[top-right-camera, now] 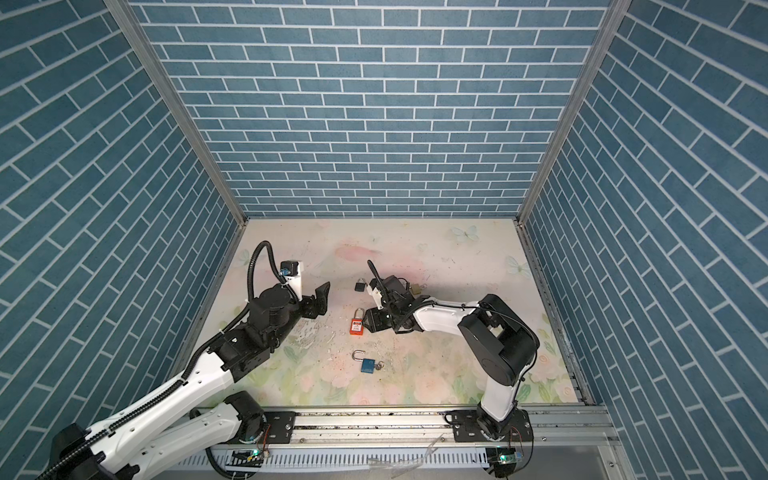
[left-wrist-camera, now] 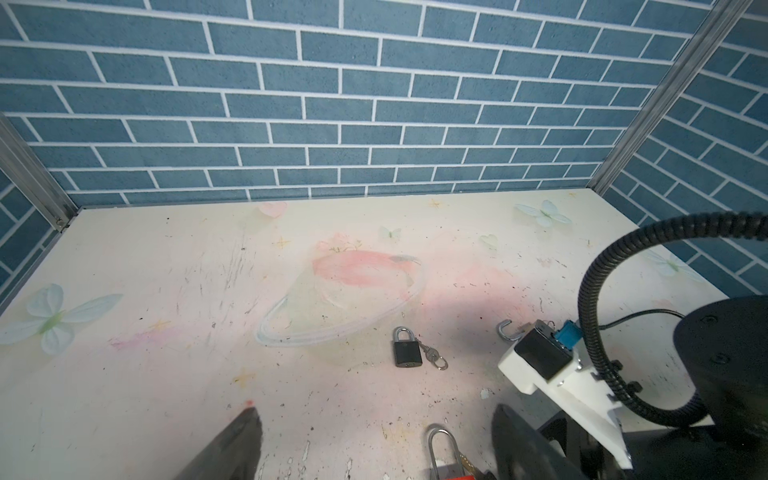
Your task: Lock with the key
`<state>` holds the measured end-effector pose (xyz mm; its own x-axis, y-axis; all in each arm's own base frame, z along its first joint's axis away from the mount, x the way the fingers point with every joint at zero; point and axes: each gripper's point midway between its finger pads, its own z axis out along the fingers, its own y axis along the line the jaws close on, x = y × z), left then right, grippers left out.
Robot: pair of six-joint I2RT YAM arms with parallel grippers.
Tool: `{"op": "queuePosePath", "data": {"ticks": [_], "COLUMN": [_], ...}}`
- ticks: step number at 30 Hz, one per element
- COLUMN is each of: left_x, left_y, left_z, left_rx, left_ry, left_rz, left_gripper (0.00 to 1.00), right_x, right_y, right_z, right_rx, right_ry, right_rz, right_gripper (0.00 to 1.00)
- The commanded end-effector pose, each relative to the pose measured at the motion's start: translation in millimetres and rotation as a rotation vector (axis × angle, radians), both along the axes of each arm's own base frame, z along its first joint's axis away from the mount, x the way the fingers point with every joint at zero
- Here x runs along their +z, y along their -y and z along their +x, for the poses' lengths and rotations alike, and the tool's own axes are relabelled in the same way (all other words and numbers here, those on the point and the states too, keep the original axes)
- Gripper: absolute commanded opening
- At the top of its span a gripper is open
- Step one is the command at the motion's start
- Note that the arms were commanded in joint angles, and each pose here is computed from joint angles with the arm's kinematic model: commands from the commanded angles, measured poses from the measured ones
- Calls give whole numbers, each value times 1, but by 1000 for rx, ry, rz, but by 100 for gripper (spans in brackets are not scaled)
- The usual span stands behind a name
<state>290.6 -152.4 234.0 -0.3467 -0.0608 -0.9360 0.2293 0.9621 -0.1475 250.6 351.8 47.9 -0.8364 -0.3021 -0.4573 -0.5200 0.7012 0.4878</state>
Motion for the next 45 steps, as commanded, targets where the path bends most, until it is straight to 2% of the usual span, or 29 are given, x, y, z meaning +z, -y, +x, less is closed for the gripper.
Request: {"op": "queuePosePath", "data": {"ticks": [1,27,45], "left_x": [6,12,14], "left_y": [-4,-7,-9], "left_z": [1,-2,-2], "left_rx": [22,19,26], "left_ry": [13,30,36], "left_rz": [-20,-36,-40], "left_gripper": [87,87,87], "right_x": [-4,-22,-14], "right_y": [3,-5,-14], "right_z": [2,-7,-7], "right_rx": [-30,-27,-22], "right_ry": [-10,-81,-84], "right_rz": [-16,19,47], "right_gripper": [49,51,51]}}
